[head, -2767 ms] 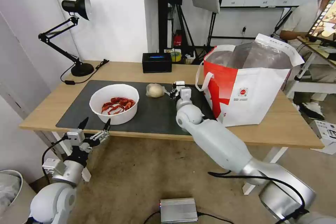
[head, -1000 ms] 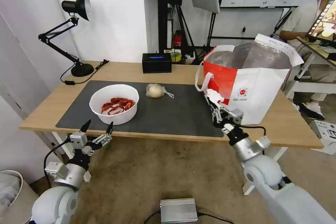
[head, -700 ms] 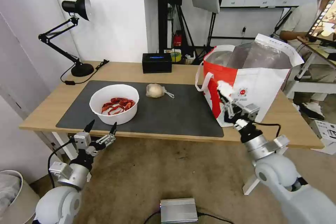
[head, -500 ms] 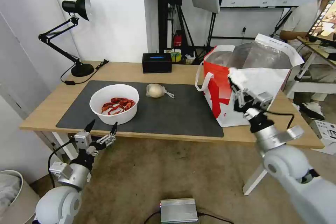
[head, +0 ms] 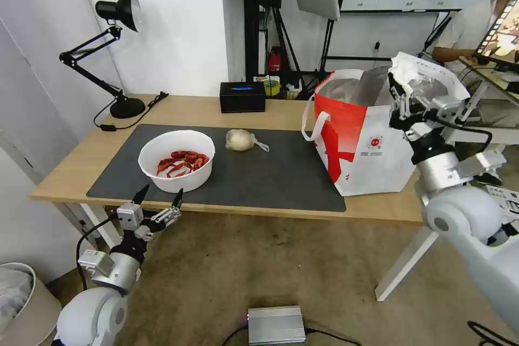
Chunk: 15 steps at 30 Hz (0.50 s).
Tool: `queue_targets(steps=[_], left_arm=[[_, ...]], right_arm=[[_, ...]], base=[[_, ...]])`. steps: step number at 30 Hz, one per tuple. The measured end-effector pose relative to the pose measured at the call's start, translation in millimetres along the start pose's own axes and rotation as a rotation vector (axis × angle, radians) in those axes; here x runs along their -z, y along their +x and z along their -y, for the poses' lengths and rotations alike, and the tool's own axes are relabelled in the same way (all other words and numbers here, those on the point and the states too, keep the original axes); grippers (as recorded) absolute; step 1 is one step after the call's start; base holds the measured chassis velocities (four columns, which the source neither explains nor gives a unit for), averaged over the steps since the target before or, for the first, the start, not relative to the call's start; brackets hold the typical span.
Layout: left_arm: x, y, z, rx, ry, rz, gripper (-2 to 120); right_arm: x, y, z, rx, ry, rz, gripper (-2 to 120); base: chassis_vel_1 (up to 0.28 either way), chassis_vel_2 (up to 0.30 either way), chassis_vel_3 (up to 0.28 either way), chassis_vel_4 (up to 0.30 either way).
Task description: Pick up the trash from the table and place it into the takeout bag.
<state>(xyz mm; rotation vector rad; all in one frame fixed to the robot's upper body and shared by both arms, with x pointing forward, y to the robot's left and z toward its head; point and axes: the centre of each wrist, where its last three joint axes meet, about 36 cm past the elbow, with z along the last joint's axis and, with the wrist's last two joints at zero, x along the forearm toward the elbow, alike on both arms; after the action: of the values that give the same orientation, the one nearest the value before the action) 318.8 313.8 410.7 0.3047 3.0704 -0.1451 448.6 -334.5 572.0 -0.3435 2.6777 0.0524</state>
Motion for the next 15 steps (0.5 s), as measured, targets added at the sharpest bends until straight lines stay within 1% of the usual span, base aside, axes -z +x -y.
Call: queue_targets(steps=[3,5,6,9,15], left_arm=[[-1.8,-0.3,0.9,-0.001,0.004,-0.004,100],[-2.9,-1.0,2.3,-0.004,0.006,-0.005,100],[-2.9,-1.0,2.3,-0.004,0.006,-0.005,100],[-3.6,-2.0,4.1,-0.007,0.01,-0.004,100],[-3.2,-3.3,4.8,-0.009,0.012,0.0,100]], right_arm=[[7.8,-10.7,4.7,-0.028,-0.005,-0.028,0],[12.6,-18.3,8.5,-0.059,-0.006,-0.066,0],[12.6,-18.3,8.5,-0.059,-0.006,-0.066,0],[19.1,-27.4,13.4,-0.108,-0.009,-0.142,0],[25.9,-38.8,18.0,-0.155,-0.022,-0.199,0]], base=[[0.0,0.0,0.0,0.0],[0.0,0.0,0.0,0.0],[0.0,0.0,0.0,0.0],[0.0,0.0,0.0,0.0],[0.0,0.0,0.0,0.0]])
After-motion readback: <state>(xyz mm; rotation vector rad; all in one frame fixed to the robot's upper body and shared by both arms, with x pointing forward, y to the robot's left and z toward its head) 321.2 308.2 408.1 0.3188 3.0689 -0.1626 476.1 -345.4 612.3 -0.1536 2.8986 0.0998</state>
